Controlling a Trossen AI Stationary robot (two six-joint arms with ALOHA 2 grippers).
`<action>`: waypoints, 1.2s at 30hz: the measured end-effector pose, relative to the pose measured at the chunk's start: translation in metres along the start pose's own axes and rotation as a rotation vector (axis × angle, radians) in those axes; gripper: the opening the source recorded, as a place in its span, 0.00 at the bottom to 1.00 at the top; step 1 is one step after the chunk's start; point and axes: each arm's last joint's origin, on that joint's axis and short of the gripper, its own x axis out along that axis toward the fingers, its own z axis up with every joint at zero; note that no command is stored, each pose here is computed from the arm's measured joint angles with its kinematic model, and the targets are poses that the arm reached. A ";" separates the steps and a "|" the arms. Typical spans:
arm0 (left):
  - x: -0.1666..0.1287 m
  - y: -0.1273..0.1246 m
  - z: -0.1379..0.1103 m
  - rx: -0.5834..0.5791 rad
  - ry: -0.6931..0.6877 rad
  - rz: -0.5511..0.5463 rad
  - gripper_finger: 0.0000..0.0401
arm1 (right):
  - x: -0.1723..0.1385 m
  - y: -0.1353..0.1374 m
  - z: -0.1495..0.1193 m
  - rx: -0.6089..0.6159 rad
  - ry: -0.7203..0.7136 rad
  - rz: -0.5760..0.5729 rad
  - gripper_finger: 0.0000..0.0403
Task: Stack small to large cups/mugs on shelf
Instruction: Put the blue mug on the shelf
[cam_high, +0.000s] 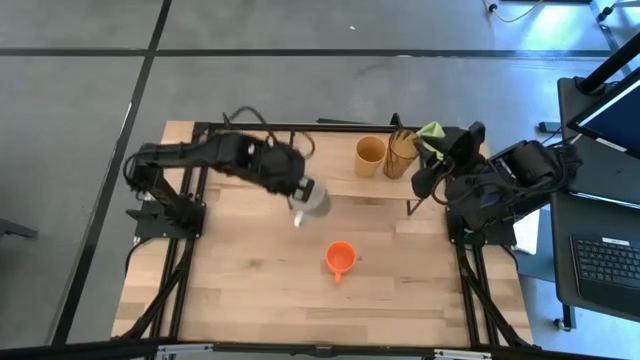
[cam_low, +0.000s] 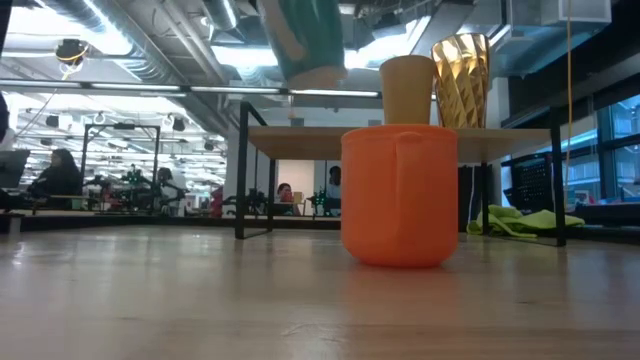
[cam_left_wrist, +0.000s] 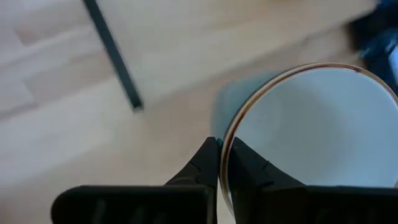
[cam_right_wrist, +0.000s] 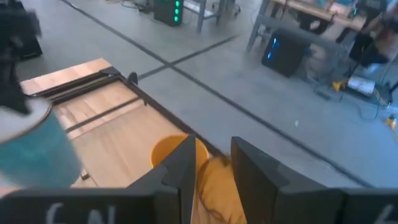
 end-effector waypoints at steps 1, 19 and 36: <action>-0.002 0.002 0.008 -0.006 -0.015 -0.007 0.03 | 0.001 -0.002 -0.005 0.016 0.008 -0.001 0.26; 0.024 0.029 0.085 -0.055 -0.053 0.025 0.03 | 0.018 -0.004 -0.054 0.113 0.062 -0.057 0.26; 0.048 0.022 0.111 -0.012 -0.035 -0.018 0.03 | 0.006 -0.006 -0.040 0.119 -0.001 -0.006 0.26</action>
